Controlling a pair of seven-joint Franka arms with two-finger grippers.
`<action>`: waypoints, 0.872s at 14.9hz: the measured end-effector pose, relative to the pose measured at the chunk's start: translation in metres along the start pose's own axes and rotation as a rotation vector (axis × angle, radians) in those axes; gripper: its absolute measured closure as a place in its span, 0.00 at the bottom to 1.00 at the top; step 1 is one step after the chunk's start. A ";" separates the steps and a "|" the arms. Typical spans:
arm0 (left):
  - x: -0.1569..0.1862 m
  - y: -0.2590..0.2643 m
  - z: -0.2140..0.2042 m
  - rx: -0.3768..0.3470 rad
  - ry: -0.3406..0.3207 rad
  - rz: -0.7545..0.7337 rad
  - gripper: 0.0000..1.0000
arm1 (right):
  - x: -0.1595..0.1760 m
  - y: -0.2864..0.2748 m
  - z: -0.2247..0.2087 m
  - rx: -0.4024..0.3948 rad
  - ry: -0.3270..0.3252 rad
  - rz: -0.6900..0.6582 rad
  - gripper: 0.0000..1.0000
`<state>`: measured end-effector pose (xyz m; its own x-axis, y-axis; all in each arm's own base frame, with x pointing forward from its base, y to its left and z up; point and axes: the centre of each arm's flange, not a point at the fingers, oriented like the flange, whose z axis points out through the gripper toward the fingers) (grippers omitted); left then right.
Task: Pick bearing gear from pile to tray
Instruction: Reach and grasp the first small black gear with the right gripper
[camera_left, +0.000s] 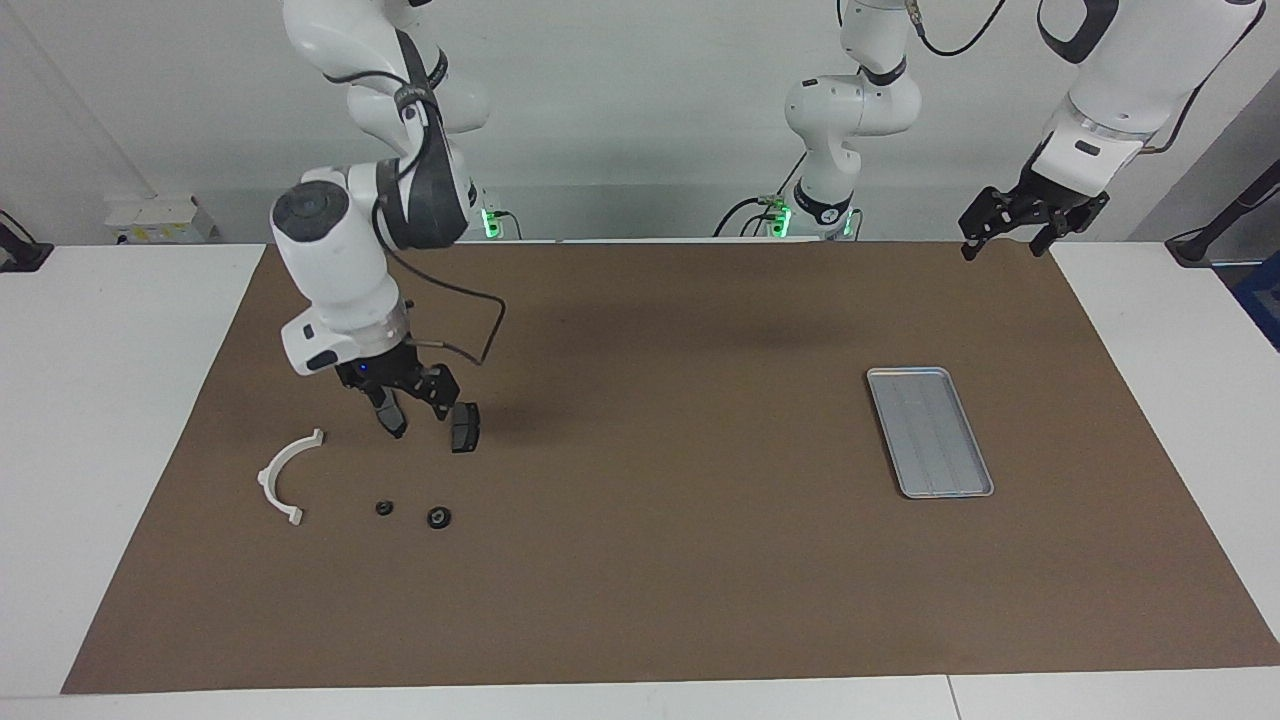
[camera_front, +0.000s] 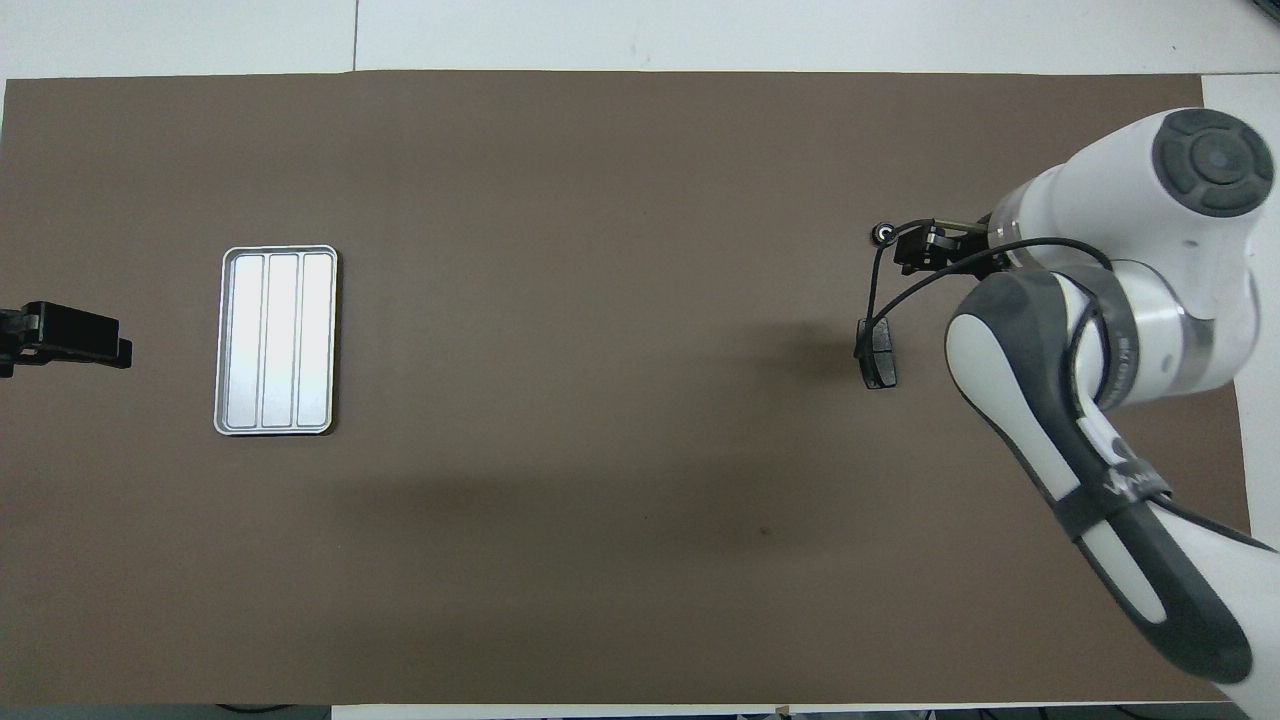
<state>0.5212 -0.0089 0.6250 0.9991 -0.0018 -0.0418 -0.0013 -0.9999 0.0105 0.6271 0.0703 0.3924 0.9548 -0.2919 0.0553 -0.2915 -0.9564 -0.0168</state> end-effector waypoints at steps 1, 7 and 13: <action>0.000 0.000 0.000 0.000 0.000 0.000 0.00 | 0.008 -0.001 0.021 -0.005 0.004 0.015 0.00; 0.000 0.000 0.000 0.000 0.000 0.000 0.00 | 0.050 -0.010 0.080 -0.024 -0.003 0.150 0.00; 0.000 0.006 0.000 0.001 0.000 0.012 0.00 | 0.061 -0.016 0.116 -0.028 -0.018 0.223 0.00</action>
<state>0.5210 -0.0152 0.6250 0.9990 -0.0138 -0.0417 -0.0134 -0.9999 0.0102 0.6965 0.0683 0.2806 0.8675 -0.4961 0.0355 -0.4965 -0.8680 0.0009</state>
